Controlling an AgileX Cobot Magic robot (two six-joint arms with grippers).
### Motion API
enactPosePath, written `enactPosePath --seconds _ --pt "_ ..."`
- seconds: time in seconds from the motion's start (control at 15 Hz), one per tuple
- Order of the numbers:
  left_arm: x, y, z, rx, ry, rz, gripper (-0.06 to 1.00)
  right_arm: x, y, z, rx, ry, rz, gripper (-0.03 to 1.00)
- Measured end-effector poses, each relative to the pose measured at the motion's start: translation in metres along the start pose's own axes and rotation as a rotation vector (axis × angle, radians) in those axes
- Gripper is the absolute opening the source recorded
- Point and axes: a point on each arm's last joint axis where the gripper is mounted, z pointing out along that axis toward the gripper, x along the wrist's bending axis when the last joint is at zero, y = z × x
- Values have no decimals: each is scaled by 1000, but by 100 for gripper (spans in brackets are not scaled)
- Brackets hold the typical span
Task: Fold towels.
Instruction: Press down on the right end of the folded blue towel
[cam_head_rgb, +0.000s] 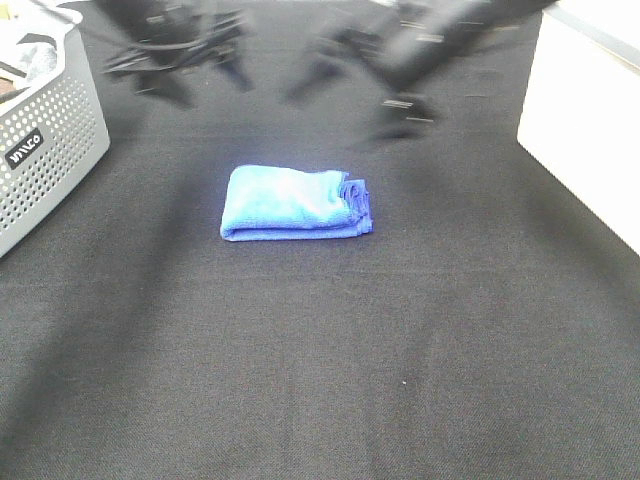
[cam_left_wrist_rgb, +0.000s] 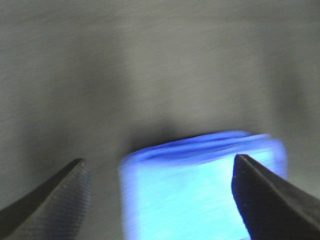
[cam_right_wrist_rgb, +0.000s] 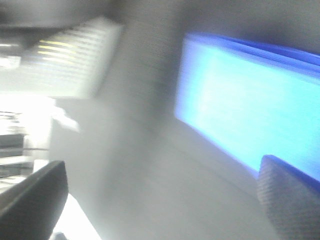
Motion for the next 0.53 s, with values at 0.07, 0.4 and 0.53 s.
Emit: enactPosePath --seconds 0.07,0.4,0.53 --pt "5 0 -1 14 23 6 74 1 -2 14 -2 34 12 96" --pt "11 -1 -2 29 69 33 74 -52 -15 61 75 19 106 96" --pt "11 -1 -2 30 69 33 74 -62 -15 59 80 -19 109 96"
